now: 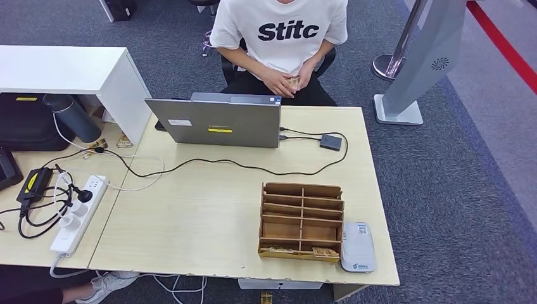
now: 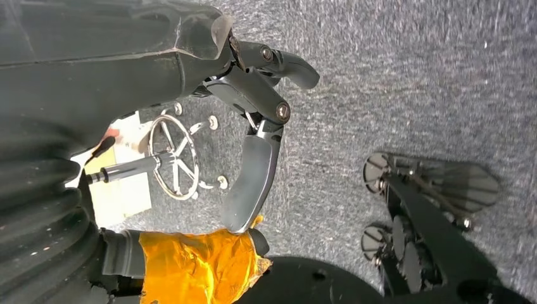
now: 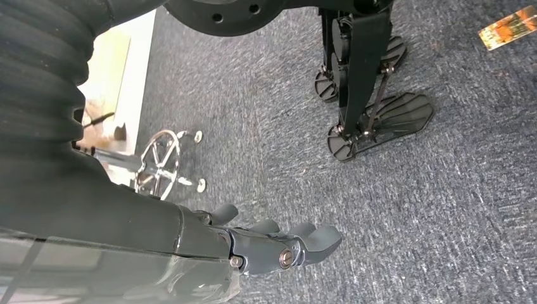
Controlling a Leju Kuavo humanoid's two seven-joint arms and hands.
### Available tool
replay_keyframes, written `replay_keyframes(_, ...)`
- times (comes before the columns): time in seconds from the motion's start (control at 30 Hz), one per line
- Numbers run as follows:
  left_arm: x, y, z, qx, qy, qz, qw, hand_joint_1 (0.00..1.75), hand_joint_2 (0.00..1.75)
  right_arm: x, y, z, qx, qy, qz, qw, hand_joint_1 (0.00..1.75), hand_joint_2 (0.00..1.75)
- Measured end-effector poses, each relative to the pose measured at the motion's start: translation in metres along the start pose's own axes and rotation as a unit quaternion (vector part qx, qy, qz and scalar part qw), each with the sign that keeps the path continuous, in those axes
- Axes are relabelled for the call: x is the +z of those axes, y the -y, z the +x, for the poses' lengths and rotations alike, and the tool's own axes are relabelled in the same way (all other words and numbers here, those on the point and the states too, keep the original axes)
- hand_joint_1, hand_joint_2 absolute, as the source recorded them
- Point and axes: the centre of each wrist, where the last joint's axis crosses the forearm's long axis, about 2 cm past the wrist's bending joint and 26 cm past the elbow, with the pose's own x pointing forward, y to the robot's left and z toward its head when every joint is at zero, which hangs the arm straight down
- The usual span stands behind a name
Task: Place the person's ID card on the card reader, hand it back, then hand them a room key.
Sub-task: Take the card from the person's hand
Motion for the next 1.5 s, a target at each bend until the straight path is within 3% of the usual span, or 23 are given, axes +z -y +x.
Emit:
replay_keyframes(0.73,0.002,0.016,-0.009,-0.039,0.004,-0.051,0.998,0.00,1.75,0.001,-0.015,-0.015,0.088,0.010,0.002,0.996,0.00,1.75)
replay_keyframes(0.77,0.002,0.016,-0.009,-0.041,0.005,-0.052,0.998,0.00,1.75,0.001,-0.015,-0.016,0.092,0.010,0.002,0.996,0.00,1.31)
replay_keyframes(0.8,0.002,0.016,-0.009,-0.043,0.006,-0.052,0.998,0.21,1.75,0.002,-0.016,-0.017,0.096,0.010,0.003,0.995,0.36,0.87)
replay_keyframes(0.87,0.002,0.015,-0.010,-0.047,0.007,-0.054,0.997,0.96,1.75,0.002,-0.018,-0.019,0.104,0.010,0.004,0.995,1.21,0.00)
replay_keyframes(0.9,0.002,0.015,-0.010,-0.049,0.008,-0.054,0.997,1.36,1.75,0.002,-0.019,-0.020,0.108,0.010,0.005,0.994,1.64,0.00)
replay_keyframes(0.93,0.002,0.015,-0.010,-0.051,0.009,-0.054,0.997,1.54,1.75,0.002,-0.020,-0.021,0.112,0.010,0.006,0.994,1.72,0.00)
replay_keyframes(1.0,0.003,0.014,-0.009,-0.056,0.011,-0.054,0.997,1.61,1.75,0.002,-0.022,-0.024,0.120,0.010,0.008,0.993,1.74,0.00)
replay_keyframes(1.5,0.003,-0.001,-0.008,-0.104,0.024,-0.037,0.994,1.49,1.75,0.006,-0.037,-0.043,0.165,0.009,0.023,0.986,1.75,0.00)
